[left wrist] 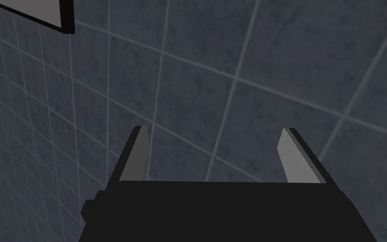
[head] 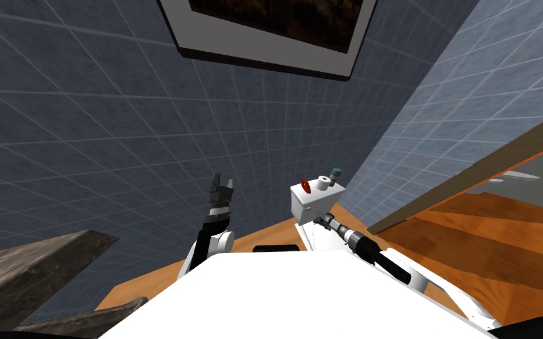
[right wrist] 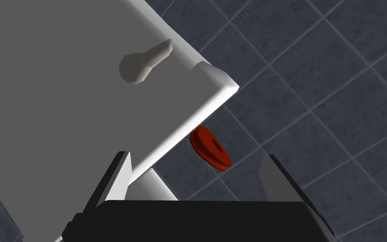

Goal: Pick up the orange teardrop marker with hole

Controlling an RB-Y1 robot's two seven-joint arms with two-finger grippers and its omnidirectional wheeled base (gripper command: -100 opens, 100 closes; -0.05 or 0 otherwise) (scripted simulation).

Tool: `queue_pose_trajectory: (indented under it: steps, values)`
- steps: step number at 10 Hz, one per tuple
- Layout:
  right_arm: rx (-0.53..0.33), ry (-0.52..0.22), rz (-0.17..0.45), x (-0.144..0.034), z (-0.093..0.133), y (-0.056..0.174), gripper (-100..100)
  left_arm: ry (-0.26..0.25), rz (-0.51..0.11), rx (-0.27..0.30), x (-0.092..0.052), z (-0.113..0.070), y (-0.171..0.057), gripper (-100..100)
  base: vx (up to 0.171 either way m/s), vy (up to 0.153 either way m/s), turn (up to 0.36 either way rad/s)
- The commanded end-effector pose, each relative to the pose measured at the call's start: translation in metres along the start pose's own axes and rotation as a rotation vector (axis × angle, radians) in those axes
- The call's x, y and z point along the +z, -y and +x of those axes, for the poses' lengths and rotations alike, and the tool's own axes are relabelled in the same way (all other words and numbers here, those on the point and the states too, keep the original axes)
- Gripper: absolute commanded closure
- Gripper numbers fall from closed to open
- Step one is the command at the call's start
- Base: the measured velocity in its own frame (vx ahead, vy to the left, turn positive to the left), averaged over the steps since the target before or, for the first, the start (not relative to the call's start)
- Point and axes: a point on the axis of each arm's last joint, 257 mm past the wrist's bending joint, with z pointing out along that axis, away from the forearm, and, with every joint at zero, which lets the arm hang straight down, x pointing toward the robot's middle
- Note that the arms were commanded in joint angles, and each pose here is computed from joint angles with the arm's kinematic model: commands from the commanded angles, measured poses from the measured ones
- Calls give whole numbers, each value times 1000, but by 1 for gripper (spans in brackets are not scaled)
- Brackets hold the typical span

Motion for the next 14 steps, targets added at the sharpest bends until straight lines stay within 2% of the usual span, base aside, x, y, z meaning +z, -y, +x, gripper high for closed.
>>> queue_pose_trajectory:
  steps: [1, 4, 5, 7, 8, 10, 11, 14]
  values:
    - [-47, -21, 39, -4, -5, 19, -100, 0, 0, 0, 0, 0, 0, 0, 31, 46, 105]
    - [-131, -51, 98, -11, -20, 47, -100, 0, 0, 0, 0, 0, 0, 0, 40, 47, 133]
    - [-137, -53, 99, -11, -21, 48, -100, 0, 0, 0, 0, 0, 0, 0, 36, 30, 57]
    - [-211, -70, 149, -17, -40, 70, -100, 0, 0, 0, 0, 0, 0, 0, 42, 52, 145]
    - [-221, -74, 151, -18, -42, 71, -100, 0, 0, 0, 0, 0, 0, 0, 55, 49, 46]
    - [-294, -84, 195, -24, -65, 89, -100, 0, 0, 0, 0, 0, 0, 0, 60, 56, 131]
    - [-304, -87, 197, -24, -67, 89, -100, 0, 0, 0, 0, 0, 0, 0, 46, 39, 53]
    - [-411, -97, 255, -32, -106, 109, -100, 0, 0, 0, 0, 0, 0, 0, 67, 59, 128]
